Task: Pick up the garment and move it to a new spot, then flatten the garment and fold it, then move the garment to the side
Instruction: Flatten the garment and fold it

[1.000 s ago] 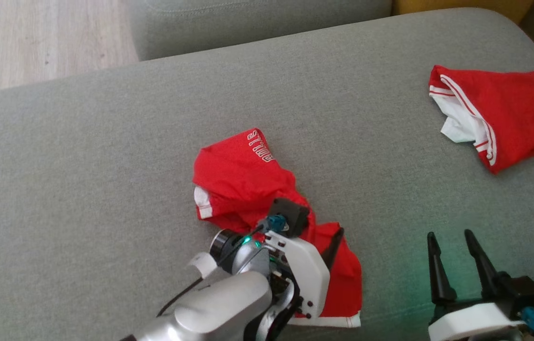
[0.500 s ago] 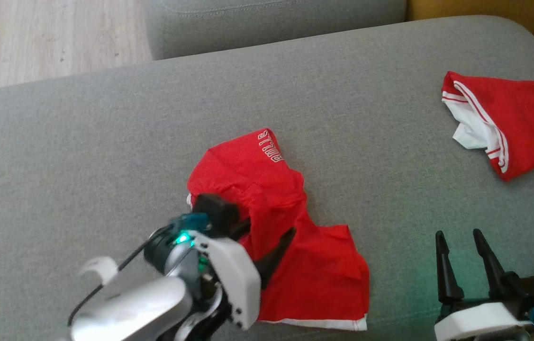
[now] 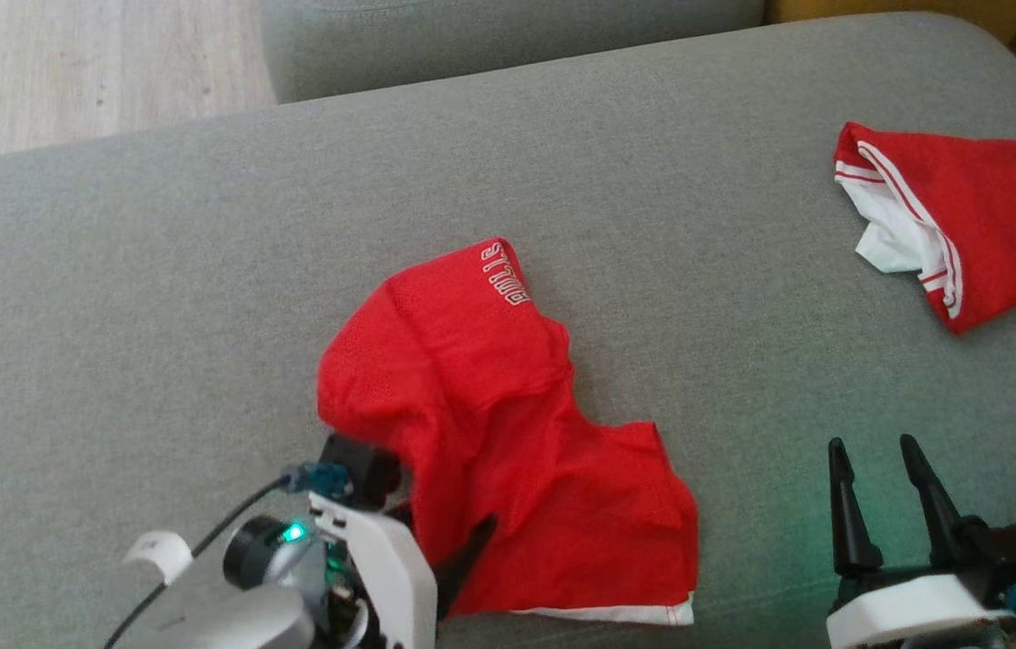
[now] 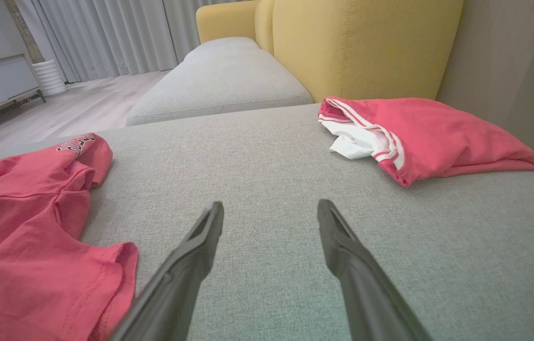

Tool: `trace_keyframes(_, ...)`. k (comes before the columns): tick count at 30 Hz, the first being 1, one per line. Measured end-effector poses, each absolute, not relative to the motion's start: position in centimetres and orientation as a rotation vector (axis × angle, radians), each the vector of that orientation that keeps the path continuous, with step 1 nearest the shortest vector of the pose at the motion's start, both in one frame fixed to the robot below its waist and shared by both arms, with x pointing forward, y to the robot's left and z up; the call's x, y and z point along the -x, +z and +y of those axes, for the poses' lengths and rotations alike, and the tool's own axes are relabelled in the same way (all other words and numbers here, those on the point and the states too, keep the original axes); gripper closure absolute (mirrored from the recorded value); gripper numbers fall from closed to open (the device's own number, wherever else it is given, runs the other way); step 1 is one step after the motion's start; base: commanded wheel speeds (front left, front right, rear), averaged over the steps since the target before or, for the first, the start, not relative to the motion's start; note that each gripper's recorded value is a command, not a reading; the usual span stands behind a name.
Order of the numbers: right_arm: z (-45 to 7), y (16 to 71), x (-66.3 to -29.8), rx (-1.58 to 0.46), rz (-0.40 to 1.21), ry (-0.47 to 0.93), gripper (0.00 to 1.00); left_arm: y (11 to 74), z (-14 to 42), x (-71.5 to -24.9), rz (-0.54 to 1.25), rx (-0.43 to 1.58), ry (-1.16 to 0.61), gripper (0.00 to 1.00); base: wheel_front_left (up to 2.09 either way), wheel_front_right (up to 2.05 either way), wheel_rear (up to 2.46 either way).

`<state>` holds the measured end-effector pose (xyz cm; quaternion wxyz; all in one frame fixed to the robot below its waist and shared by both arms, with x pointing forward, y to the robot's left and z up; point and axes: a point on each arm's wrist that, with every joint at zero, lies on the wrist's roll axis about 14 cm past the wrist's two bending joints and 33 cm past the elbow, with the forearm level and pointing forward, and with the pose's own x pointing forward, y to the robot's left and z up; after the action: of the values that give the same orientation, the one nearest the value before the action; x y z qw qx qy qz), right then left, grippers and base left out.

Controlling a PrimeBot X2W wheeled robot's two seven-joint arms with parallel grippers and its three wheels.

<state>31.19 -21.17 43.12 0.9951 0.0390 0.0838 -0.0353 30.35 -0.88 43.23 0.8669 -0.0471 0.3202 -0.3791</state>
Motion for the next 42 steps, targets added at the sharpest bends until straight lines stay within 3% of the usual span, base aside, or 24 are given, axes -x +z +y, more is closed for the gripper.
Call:
trace_keyframes(4, -21.3, 43.0, -31.1, -0.078, 0.172, -0.077, 0.0, 42.0, -1.1, -29.7, 0.721, 0.113, -0.82, 0.0, 0.0, 0.0, 0.0)
trace_keyframes(5, -21.4, 43.0, -31.1, -0.077, 0.173, -0.078, 0.0, 42.0, -1.4, -29.7, 0.725, 0.128, -0.824, 1.0, 0.0, 0.0, 0.0)
trace_keyframes(20, -22.2, 43.7, -30.9, -0.075, 0.152, -0.112, 0.0, 50.8, -11.7, -39.8, 0.442, 0.071, -0.888, 1.0, 0.0, 0.0, 0.0)
trace_keyframes(27, -23.6, 43.9, -30.1, -0.075, 0.147, -0.166, 0.0, 53.5, -14.3, -44.7, 0.387, 0.019, -0.868, 1.0, 0.0, 0.0, 0.0)
trace_keyframes(33, -25.1, 43.8, -28.8, -0.09, 0.157, -0.232, 0.0, 52.1, -16.6, -46.8, 0.44, 0.061, -0.839, 0.98, 0.0, 0.0, 0.0)
trace_keyframes(34, -25.3, 43.6, -28.5, -0.095, 0.163, -0.241, 0.0, 51.1, -17.0, -46.4, 0.471, 0.064, -0.846, 0.93, 0.0, 0.0, 0.0)
trace_keyframes(35, -25.3, 43.5, -28.3, -0.097, 0.166, -0.246, 0.0, 49.9, -17.2, -45.8, 0.499, 0.057, -0.854, 0.8, 0.0, 0.0, 0.0)
trace_keyframes(36, -25.4, 43.5, -28.1, -0.101, 0.167, -0.252, 0.0, 48.6, -17.4, -45.1, 0.523, 0.044, -0.868, 0.58, 0.0, 0.0, 0.0)
trace_keyframes(37, -25.5, 43.5, -27.9, -0.104, 0.168, -0.258, 0.0, 47.2, -17.5, -44.3, 0.55, 0.033, -0.879, 0.07, 0.0, 0.0, 0.0)
trace_keyframes(38, -25.5, 43.4, -27.8, -0.106, 0.17, -0.262, 0.0, 45.8, -17.4, -43.4, 0.582, 0.014, -0.895, 0.0, 0.0, 0.0, 0.0)
trace_keyframes(42, -25.7, 43.5, -27.9, -0.108, 0.167, -0.265, 0.0, 42.3, -16.1, -41.4, 0.631, -0.083, -0.922, 0.0, 0.0, 0.0, 0.0)
